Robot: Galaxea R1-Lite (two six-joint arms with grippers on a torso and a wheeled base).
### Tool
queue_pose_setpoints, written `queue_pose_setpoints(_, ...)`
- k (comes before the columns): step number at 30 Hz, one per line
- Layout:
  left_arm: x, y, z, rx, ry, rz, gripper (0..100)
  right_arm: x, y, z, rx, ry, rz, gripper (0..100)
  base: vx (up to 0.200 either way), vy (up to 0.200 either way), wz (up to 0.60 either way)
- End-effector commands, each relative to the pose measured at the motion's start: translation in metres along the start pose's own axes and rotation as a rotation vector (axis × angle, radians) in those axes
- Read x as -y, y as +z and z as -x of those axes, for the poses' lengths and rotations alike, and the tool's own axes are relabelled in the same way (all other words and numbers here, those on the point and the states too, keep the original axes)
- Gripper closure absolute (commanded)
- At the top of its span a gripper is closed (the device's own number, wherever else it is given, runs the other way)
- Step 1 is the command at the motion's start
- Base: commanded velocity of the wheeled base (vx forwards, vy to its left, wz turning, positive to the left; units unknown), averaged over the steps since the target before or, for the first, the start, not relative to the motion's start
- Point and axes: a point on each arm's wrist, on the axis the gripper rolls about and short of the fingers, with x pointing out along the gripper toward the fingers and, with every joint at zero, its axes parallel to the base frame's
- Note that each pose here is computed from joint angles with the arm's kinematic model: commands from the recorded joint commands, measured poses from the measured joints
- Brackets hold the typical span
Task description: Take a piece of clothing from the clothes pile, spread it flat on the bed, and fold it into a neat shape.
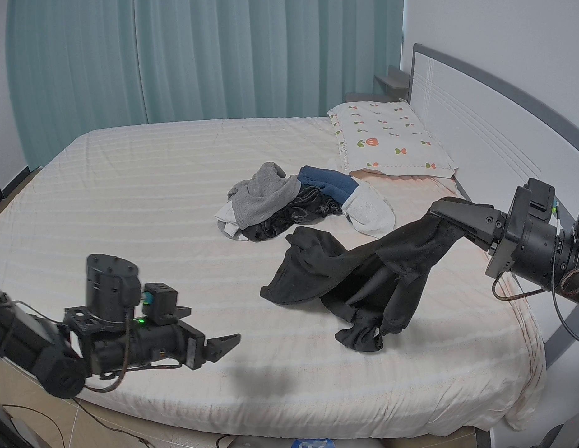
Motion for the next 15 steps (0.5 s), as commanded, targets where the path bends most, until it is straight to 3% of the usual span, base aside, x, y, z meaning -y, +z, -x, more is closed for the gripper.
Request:
queue_pose_setpoints(1,0.016,-0.016,-0.084,-0.06,0.007,-0.019,0,-0.003,-0.002,0.003,-0.006,0.008,0.0,100,0.0,0.0,0.0)
queue_pose_setpoints(5,0.013,-0.016,-0.12,-0.015,0.065,-0.015,0,-0.003,-0.003,0.002,-0.007,0.006,-0.002,100,0.0,0.0,0.0)
queue_pose_setpoints(15,0.011,-0.022,-0.184,0.016,0.068,-0.013,0,-0.001,-0.001,-0.002,-0.009,0.001,-0.003,100,0.0,0.0,0.0)
